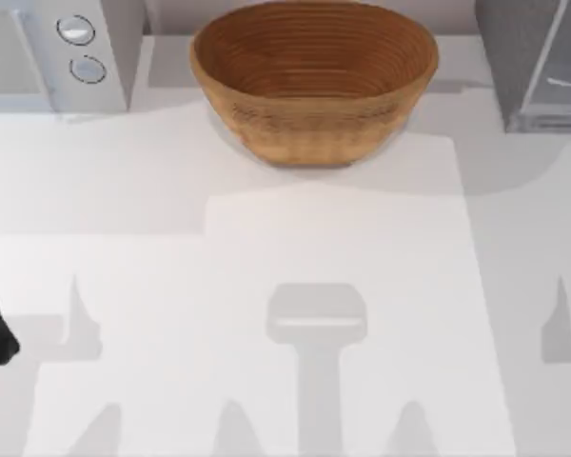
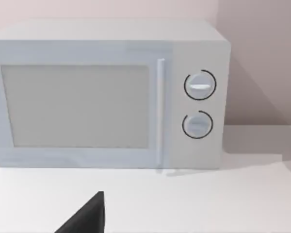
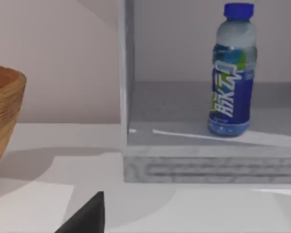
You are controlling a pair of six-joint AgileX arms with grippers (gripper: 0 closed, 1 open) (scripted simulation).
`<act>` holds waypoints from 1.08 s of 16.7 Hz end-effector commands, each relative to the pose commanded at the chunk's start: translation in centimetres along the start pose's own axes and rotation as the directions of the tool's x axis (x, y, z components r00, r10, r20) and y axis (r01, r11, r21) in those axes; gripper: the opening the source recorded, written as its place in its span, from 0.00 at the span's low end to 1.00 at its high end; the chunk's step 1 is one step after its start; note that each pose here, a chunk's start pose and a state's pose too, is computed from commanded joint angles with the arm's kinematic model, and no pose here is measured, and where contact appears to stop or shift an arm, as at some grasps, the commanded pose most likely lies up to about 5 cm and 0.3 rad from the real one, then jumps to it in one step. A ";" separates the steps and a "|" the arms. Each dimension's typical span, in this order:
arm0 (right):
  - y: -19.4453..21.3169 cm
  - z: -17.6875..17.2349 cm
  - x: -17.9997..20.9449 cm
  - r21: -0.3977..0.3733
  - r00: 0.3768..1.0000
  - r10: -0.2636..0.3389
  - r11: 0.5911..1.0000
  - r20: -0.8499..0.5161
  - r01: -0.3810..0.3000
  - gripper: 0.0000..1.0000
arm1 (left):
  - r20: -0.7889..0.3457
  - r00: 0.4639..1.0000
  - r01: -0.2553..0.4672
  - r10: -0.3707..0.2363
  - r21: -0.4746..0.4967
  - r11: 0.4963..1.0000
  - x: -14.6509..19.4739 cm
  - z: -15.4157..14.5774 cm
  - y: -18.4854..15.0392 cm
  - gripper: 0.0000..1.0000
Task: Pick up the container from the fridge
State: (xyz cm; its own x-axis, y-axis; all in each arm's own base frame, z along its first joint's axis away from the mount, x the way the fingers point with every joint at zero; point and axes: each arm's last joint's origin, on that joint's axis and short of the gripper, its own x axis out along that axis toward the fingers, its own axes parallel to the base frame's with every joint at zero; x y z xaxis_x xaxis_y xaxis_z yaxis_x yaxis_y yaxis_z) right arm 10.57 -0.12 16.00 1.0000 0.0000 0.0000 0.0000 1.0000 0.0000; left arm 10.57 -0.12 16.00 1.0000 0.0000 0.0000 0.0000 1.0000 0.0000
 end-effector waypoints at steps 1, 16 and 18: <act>0.0 0.0 0.0 0.000 1.000 0.000 1.000 0.000 0.000 1.00 | 0.000 1.000 0.000 0.000 0.000 1.000 0.0 0.0 0.0 1.00; -3.6 0.8 6.0 -0.004 1.000 -0.009 1.000 -0.019 0.009 1.00 | 0.000 1.000 0.000 0.000 0.000 1.000 0.0 0.0 0.0 1.00; -4.8 0.2 7.2 -0.002 1.000 -0.008 1.000 -0.018 0.007 1.00 | 0.000 1.000 0.000 0.000 0.000 1.000 0.0 0.0 0.0 1.00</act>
State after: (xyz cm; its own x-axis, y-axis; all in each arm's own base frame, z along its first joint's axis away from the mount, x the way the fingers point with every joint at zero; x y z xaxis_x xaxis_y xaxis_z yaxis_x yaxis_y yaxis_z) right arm 17.77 -4.89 16.19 0.9998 -0.0075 -0.0177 0.0075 1.0000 -0.0020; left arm 10.57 -0.12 16.00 1.0000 0.0000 0.0000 0.0000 1.0000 0.0000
